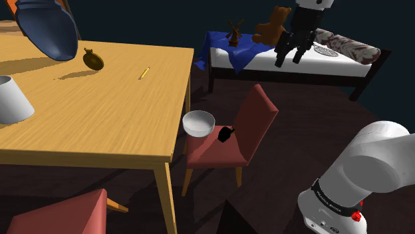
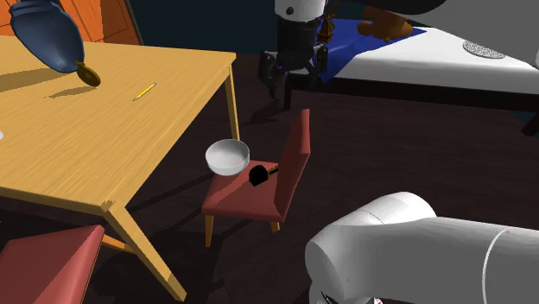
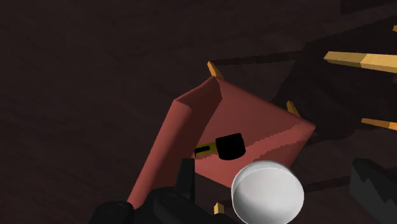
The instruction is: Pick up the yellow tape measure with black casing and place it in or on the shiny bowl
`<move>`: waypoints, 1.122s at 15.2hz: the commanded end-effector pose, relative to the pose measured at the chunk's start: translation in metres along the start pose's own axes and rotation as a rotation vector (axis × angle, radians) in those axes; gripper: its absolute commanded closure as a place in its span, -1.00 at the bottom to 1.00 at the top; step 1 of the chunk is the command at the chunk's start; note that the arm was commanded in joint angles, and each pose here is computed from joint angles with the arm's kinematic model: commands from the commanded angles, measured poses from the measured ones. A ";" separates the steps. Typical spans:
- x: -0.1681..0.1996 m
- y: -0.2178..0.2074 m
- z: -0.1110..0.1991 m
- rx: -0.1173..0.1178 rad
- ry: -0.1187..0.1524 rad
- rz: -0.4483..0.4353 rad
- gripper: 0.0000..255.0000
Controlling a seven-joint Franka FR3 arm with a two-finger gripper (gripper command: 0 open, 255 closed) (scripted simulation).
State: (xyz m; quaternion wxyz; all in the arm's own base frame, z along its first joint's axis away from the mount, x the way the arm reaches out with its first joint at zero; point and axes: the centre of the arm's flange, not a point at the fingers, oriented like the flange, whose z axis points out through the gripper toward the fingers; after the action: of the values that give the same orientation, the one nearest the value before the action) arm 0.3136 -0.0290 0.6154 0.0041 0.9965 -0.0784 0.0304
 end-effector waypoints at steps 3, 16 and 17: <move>0.008 -0.008 0.024 -0.008 0.003 0.055 -1.00; 0.069 -0.046 0.182 -0.060 0.019 0.412 -1.00; 0.074 -0.048 0.194 -0.064 0.020 0.439 -1.00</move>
State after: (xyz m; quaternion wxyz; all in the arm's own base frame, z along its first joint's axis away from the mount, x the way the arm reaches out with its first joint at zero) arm 0.3982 0.0048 0.4388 0.0285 0.9590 -0.2796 0.0367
